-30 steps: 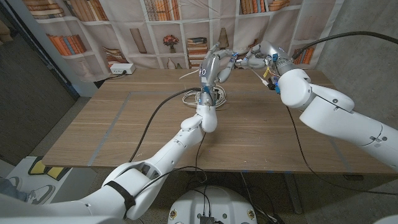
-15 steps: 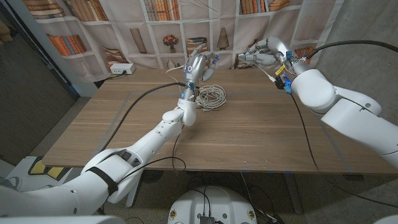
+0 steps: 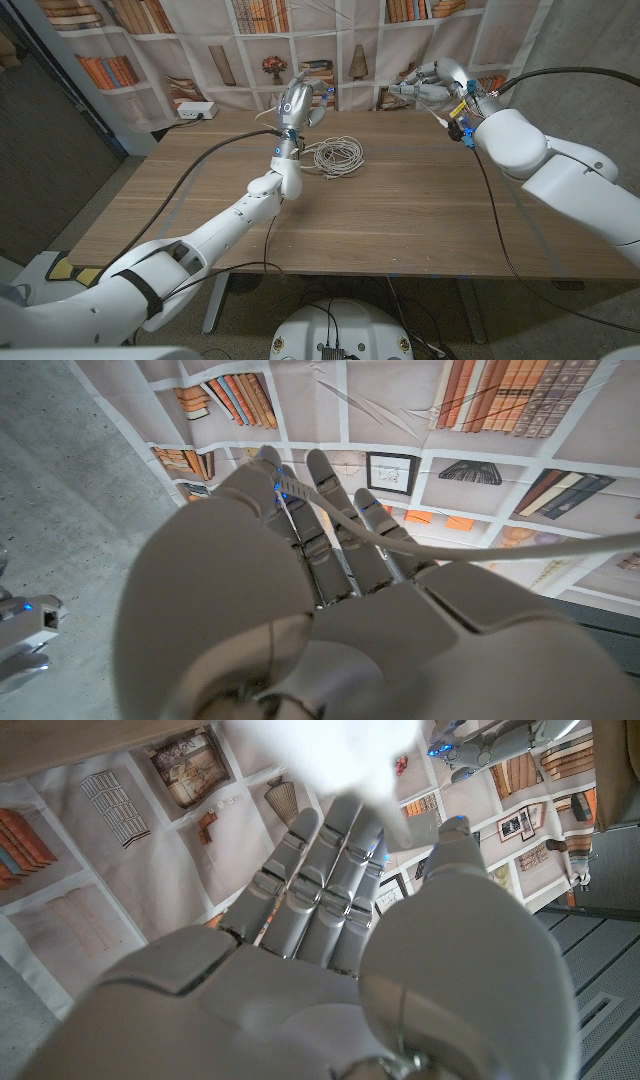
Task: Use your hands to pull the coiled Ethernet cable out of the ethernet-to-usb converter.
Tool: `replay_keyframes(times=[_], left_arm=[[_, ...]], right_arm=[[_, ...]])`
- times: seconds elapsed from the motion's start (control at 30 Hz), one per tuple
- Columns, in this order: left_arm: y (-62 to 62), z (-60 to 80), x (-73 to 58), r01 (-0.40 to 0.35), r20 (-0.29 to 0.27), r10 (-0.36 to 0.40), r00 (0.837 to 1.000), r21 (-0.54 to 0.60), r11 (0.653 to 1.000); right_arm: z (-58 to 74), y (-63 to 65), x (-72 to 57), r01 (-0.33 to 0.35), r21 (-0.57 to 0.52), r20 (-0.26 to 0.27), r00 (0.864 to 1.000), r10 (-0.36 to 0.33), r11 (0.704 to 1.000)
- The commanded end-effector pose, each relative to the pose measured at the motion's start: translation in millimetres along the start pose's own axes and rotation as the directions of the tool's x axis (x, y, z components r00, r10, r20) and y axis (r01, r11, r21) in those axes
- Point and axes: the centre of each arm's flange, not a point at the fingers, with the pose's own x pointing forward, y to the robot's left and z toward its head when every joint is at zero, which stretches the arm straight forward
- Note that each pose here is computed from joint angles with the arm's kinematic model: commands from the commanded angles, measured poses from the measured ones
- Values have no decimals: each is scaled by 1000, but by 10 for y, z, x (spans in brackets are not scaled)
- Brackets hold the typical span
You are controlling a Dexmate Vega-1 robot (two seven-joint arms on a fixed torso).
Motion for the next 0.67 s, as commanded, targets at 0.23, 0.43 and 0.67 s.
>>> replay_keyframes(times=[0.23, 0.43, 0.67], left_arm=[[506, -216, -157, -42, -105, 41, 994, -13, 999], [601, -215, -199, -49, -104, 48, 993, -2, 999], [678, -172, -255, -73, -102, 72, 992, -5, 997]], right_arm=[[-194, 189, -32, 56, 105, 4, 998, -57, 993], [-185, 238, -38, 51, 115, 6, 999, -52, 992], [-124, 257, -34, 54, 103, 24, 998, -57, 993]])
